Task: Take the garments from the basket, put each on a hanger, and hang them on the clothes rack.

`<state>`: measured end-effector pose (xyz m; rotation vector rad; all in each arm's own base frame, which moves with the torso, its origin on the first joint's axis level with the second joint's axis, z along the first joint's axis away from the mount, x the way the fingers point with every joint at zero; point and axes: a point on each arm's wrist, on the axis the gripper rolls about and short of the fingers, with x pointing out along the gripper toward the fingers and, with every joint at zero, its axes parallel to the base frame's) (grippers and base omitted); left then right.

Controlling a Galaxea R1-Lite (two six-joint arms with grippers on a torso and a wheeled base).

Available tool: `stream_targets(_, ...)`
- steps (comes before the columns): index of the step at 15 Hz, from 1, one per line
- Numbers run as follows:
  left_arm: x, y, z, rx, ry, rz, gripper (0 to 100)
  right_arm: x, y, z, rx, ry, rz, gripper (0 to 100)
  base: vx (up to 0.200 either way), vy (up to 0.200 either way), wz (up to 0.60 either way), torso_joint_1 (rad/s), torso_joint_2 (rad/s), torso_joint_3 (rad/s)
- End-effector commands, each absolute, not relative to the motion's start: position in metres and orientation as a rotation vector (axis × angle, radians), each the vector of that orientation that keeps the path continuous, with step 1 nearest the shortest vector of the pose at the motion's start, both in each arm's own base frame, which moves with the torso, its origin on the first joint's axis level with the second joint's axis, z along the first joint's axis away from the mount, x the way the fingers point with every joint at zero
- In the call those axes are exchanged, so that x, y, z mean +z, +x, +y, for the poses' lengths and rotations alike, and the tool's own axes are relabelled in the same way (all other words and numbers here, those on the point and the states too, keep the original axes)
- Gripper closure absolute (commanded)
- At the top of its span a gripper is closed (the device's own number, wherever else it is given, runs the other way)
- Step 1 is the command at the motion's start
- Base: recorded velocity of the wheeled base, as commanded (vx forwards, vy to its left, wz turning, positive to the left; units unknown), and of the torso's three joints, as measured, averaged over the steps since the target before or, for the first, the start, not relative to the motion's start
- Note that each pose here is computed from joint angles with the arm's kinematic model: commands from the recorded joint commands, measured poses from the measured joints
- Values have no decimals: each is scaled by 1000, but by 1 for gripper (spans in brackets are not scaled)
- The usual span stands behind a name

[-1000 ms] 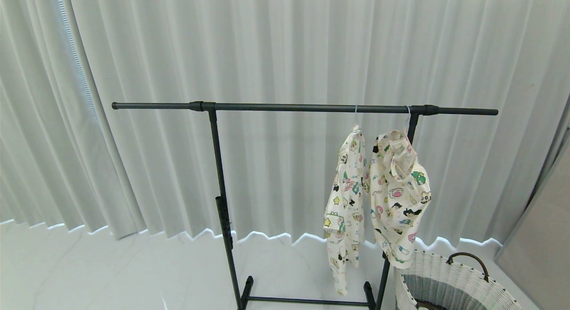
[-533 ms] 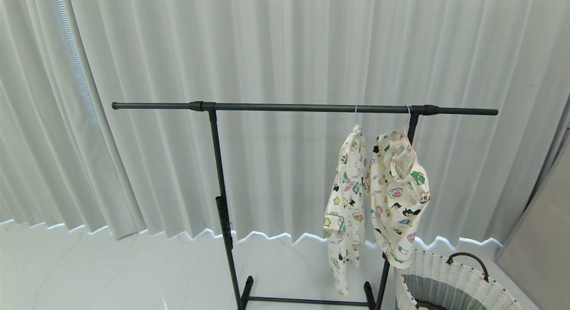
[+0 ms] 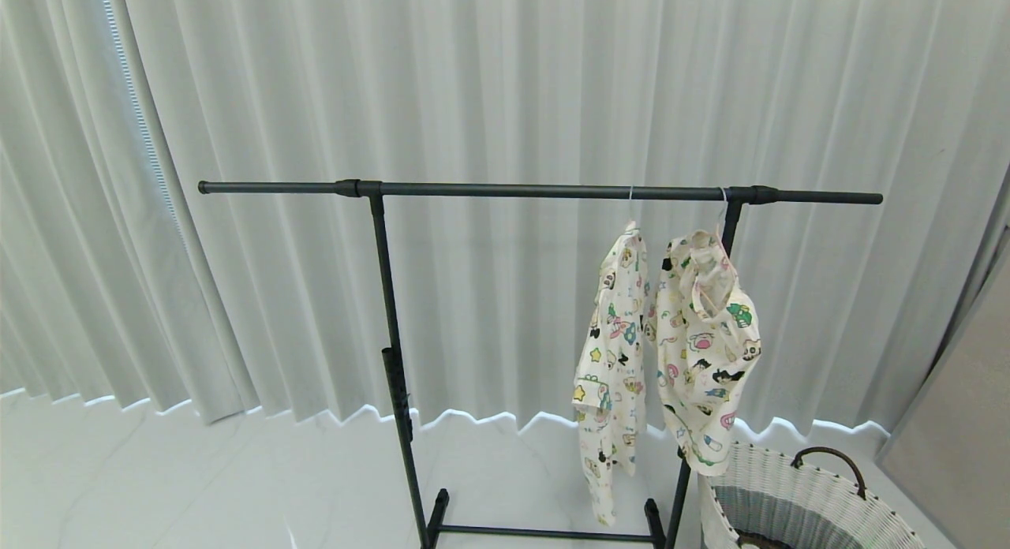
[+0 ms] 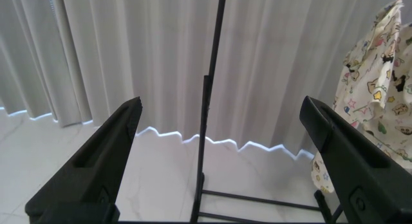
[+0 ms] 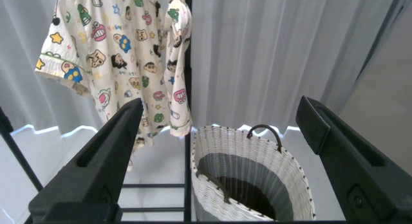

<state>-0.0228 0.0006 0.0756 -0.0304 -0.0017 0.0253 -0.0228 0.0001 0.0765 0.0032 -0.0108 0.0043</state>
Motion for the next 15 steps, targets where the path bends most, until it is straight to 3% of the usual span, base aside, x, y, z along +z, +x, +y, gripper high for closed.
stream_targets(1,76,-23,1,26,-31,-2,0,77,-23,0,5,5,-11,0,0,0,0,0,0,0)
stream_targets(15,76,-23,1,26,-31,-2,0,77,-23,0,6,3,-11,0,0,0,0,0,0,0)
